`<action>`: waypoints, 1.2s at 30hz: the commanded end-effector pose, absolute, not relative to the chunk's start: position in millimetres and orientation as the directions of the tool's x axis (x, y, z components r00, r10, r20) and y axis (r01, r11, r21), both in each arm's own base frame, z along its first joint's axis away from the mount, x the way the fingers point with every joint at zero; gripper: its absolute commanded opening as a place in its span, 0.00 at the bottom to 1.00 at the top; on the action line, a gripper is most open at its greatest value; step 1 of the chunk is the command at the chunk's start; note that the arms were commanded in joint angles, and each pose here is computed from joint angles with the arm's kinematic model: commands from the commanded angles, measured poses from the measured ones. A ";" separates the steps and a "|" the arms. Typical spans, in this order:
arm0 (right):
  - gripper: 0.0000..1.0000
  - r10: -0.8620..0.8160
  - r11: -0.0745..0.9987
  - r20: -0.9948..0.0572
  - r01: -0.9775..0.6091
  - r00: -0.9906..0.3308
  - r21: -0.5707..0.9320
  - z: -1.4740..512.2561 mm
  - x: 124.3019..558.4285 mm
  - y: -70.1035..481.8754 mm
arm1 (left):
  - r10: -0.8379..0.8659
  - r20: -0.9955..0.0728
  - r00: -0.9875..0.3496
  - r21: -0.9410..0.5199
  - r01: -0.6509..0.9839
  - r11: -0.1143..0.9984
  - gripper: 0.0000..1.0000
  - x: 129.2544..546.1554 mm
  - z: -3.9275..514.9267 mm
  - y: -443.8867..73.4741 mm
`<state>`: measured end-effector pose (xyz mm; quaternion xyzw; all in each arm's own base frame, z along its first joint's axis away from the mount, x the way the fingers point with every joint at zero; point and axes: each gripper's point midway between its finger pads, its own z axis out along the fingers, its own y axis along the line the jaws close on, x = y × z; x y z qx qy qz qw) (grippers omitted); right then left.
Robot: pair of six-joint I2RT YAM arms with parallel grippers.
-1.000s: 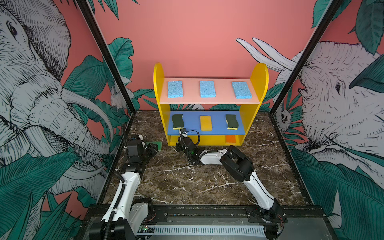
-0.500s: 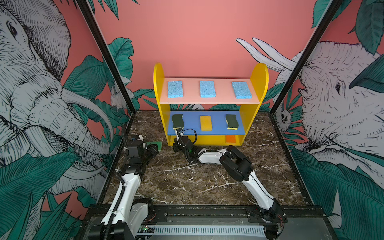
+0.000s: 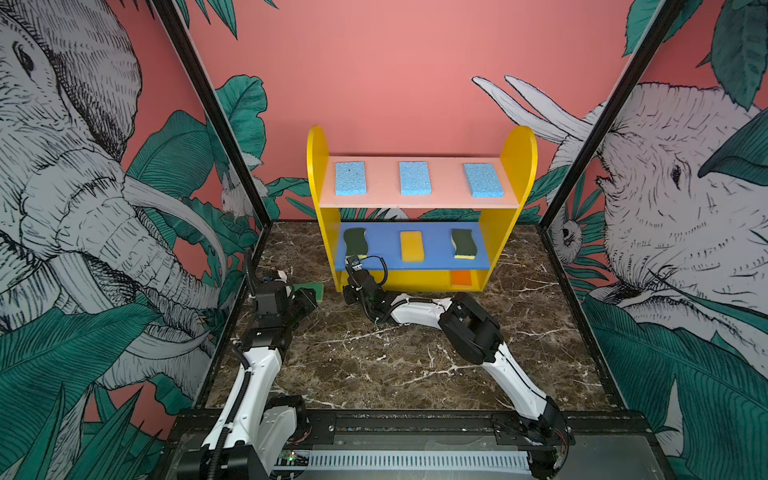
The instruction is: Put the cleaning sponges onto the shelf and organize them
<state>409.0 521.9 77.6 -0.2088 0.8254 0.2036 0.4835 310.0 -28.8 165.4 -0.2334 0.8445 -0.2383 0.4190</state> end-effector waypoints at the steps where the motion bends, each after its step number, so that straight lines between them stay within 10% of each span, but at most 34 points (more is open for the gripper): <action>1: 0.00 -0.327 0.847 -0.782 -0.532 -0.531 0.008 18.9 392.5 501.3 | -0.585 -0.607 -0.538 -0.585 -0.196 0.787 0.29 306.1 164.2 -28.0; 36: 0.00 -0.317 0.849 -0.810 -0.529 -0.493 -0.011 29.0 383.2 476.2 | -0.538 -0.618 -0.573 -0.546 -0.180 0.818 0.29 302.1 153.6 -31.8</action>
